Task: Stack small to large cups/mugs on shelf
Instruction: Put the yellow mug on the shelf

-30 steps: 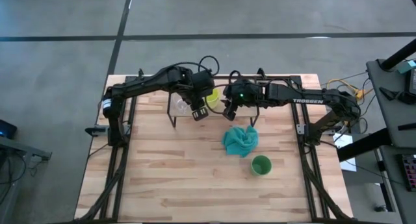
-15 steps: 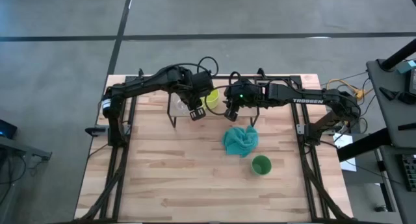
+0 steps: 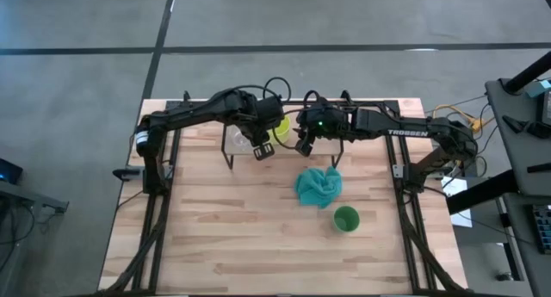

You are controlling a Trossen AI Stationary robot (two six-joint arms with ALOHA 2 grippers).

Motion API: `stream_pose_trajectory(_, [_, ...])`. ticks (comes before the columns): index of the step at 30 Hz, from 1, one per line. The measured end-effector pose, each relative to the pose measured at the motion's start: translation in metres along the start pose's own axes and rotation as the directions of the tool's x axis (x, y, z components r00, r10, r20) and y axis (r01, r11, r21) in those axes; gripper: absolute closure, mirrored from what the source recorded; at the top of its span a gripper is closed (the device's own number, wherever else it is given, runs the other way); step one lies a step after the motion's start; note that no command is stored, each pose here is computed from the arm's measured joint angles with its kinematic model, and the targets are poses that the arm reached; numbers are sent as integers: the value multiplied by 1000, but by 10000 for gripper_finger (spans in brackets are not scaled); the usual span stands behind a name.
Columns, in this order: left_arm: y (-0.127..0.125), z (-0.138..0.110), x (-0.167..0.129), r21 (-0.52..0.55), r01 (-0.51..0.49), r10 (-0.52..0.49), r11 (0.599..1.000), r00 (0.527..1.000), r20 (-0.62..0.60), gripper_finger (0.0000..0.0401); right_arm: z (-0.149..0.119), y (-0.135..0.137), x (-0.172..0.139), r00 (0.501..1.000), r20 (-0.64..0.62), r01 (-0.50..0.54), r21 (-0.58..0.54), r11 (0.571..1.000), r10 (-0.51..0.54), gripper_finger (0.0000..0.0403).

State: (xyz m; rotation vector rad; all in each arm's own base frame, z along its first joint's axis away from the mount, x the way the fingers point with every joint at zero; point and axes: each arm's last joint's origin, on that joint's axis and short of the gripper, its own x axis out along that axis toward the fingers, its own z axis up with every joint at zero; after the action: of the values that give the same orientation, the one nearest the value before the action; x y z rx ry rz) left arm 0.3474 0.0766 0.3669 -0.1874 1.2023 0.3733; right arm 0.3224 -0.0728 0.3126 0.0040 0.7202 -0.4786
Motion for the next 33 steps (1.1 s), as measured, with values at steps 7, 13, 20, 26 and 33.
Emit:
stream_pose_trajectory(7, [-1, 1, 6, -1, 16, -16, 1000, 1000, 4, 361, 0, -1, 0, 1000, 4, 2, 3, 1000, -2, 266])
stream_pose_trajectory(13, [-3, 6, 4, -4, 54, -53, 999, 997, 53, 361, 1, -2, 0, 1000, 6, 4, 6, 1000, -4, 266])
stream_pose_trajectory(20, [-3, 6, 4, -4, 63, -63, 998, 997, 55, 361, 1, -2, 0, 1000, 6, 4, 1, 1000, -4, 266])
stream_pose_trajectory(26, [-4, 9, 4, -6, 70, -70, 997, 994, 80, 361, 1, -2, 0, 1000, 6, 4, -1, 1000, -4, 266])
stream_pose_trajectory(33, [-4, 10, 4, -7, 80, -79, 997, 992, 96, 361, 1, -2, 0, 1000, 7, 5, 0, 1000, -5, 266])
